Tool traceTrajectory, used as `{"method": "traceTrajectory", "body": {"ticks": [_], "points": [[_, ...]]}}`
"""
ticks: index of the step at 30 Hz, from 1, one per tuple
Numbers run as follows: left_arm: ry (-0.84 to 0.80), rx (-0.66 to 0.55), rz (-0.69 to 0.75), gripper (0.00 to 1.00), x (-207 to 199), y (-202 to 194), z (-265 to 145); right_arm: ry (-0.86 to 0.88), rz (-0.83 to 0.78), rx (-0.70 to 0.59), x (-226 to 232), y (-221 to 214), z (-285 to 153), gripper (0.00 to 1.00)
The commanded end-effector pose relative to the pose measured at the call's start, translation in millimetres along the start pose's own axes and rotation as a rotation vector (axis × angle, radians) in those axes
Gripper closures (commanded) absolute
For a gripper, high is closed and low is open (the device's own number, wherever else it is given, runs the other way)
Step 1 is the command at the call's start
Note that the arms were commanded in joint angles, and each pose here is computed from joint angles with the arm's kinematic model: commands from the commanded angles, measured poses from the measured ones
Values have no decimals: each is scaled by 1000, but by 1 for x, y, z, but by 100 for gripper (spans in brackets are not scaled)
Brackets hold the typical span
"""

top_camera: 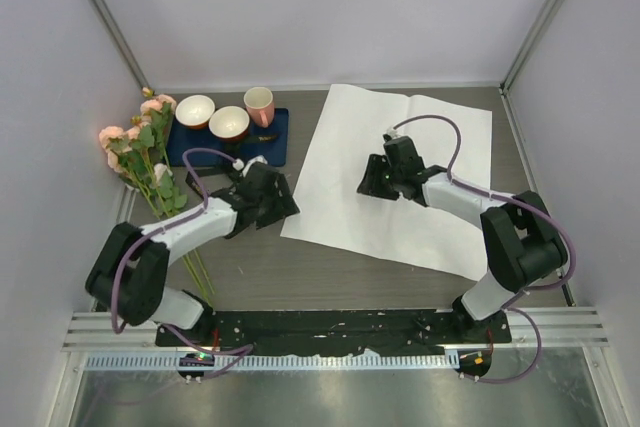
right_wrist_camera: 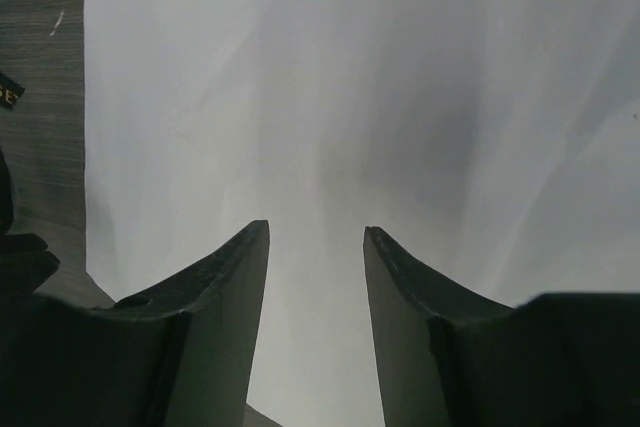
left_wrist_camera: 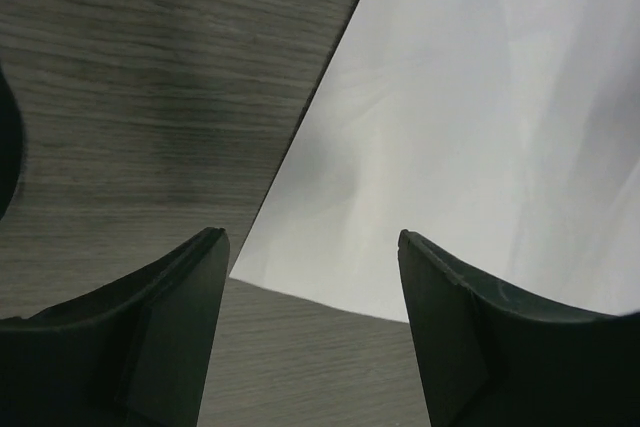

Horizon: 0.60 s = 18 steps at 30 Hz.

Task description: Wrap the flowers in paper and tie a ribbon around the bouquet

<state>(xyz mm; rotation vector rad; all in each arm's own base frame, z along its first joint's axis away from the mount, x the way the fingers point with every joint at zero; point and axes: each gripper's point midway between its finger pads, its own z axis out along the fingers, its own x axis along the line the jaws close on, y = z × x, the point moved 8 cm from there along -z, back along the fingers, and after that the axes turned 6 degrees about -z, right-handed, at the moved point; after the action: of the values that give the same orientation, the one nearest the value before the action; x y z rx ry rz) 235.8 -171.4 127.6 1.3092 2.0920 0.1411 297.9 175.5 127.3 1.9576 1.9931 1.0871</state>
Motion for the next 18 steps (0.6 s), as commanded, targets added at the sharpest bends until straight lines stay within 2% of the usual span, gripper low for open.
{"method": "traceTrajectory", "body": {"ticks": [1, 3, 6, 9, 15, 17, 18], "points": [[-36, 7, 45, 28, -27, 4, 27, -106, 64, -74, -23, -2, 2, 53], [7, 24, 32, 28, -21, -2, 43, -119, 68, -65, -29, -8, 0, 55], [68, 84, 39, 23, -12, -24, 64, -148, 77, -40, -43, -21, -3, 55], [83, 184, -7, 26, -1, -55, 75, -243, 106, -29, -63, -29, -10, 55], [63, 276, -19, 34, 10, -128, 51, -408, 157, -1, -98, -43, -36, 52], [50, 301, 14, 35, 14, -150, 34, -407, 112, 7, -102, -45, -41, 48], [56, 289, -13, 35, 15, -154, 30, -405, 86, 15, -103, -45, -41, 46]]}}
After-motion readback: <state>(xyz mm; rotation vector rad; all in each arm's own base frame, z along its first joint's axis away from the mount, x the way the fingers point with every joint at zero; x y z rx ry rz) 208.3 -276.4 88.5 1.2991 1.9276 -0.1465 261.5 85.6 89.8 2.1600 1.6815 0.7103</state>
